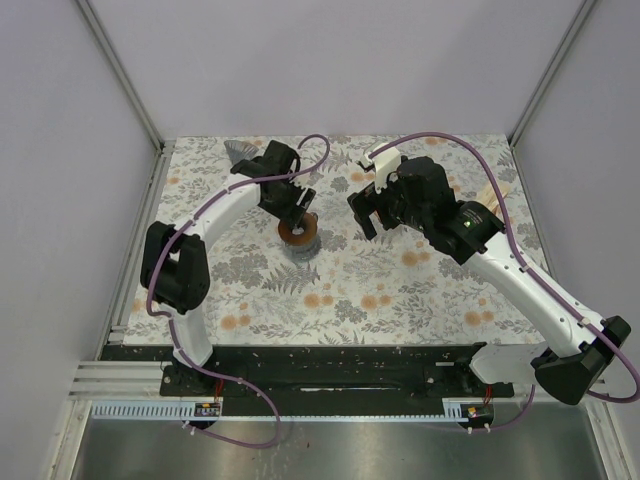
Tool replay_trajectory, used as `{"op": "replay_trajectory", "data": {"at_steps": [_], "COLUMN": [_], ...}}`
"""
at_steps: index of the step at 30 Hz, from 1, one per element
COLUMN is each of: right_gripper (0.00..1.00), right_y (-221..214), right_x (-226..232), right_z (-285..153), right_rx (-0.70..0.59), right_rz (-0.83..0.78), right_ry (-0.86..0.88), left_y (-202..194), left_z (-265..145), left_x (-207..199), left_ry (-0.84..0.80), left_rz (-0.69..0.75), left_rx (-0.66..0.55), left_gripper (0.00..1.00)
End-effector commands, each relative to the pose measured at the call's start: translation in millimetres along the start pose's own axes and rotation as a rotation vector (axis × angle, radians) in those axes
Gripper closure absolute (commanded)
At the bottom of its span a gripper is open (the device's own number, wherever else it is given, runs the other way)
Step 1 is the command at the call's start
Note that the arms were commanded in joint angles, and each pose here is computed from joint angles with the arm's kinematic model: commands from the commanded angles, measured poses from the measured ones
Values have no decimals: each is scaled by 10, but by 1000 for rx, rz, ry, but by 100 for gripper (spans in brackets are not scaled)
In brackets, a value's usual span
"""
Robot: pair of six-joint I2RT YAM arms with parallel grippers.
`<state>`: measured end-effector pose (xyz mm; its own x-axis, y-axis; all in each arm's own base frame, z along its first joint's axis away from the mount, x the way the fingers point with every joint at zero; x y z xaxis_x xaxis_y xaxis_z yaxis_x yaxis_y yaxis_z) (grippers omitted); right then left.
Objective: Place the coffee filter in the dripper
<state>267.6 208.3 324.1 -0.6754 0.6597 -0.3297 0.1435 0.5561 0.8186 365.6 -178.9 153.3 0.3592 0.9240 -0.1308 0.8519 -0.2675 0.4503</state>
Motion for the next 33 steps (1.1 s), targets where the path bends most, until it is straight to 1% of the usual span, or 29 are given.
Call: {"op": "replay_trajectory", "data": {"at_steps": [1, 2, 4, 8, 12, 13, 15, 16, 18, 20, 22, 23, 25, 26, 30, 32, 33], "right_gripper": [1, 1, 1, 1, 1, 1, 1, 1, 1, 1, 1, 1, 1, 1, 1, 0, 1], "right_y": [57, 61, 56, 60, 65, 59, 58, 57, 42, 34, 11, 3, -11, -12, -19, -30, -23], "right_x": [4, -2, 3, 7, 5, -3, -7, -9, -2, 1, 10, 19, 24, 20, 5, 12, 21], "right_z": [-44, -49, -44, -47, -65, -66, -68, -74, -56, -49, -18, -11, -8, -10, 3, 20, 26], "right_rx": [-30, -33, -31, -31, -36, -33, -34, -33, -27, -24, -15, -12, -7, -8, -9, -8, -11], "right_rz": [-11, -10, -10, -11, -12, -12, -14, -14, -21, -28, -36, -42, -51, -57, -64, -67, -66], "right_ry": [0, -1, 1, 2, 2, -1, -3, -5, -1, 2, 7, 11, 12, 10, -7, -5, -1], "left_y": [291, 334, 412, 718, 1035, 1112, 1271, 1348, 1528, 1724, 1894, 1970, 2084, 2129, 2255, 2258, 2292], "left_z": [-272, -330, -445, -704, -819, -839, -832, -794, -734, -670, -552, -502, -380, -311, -65, 91, 107], "left_x": [-41, -46, -63, 84, 461, 611, 784, 867, 991, 1095, 1183, 1237, 1350, 1401, 1567, 1638, 1669], "left_ry": [-10, -20, -44, -19, 76, 139, 227, 278, 349, 417, 469, 509, 579, 614, 739, 781, 822], "left_rz": [21, 21, 10, -94, -244, -268, -267, -226, -195, -170, -92, -46, 59, 125, 352, 489, 570], "left_rx": [-116, -134, -167, -297, -445, -485, -536, -546, -575, -606, -631, -639, -636, -620, -519, -444, -417], "left_gripper": [26, 24, 24, 23, 21, 20, 18, 15, 14, 13, 13, 11, 4, 1, 1, 1, 1]}}
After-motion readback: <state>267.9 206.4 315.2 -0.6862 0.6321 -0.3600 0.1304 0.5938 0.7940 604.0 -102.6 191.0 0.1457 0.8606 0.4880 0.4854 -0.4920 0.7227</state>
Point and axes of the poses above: each gripper's point midway between its finger pads, its own z axis out along the fingers, its own x axis along the line the jaws close on, y = z × x, the point moved 4 cm from there along -z, back along the fingers, and after that the axes turned 14 degrees about -z, right-handed, at the moved point
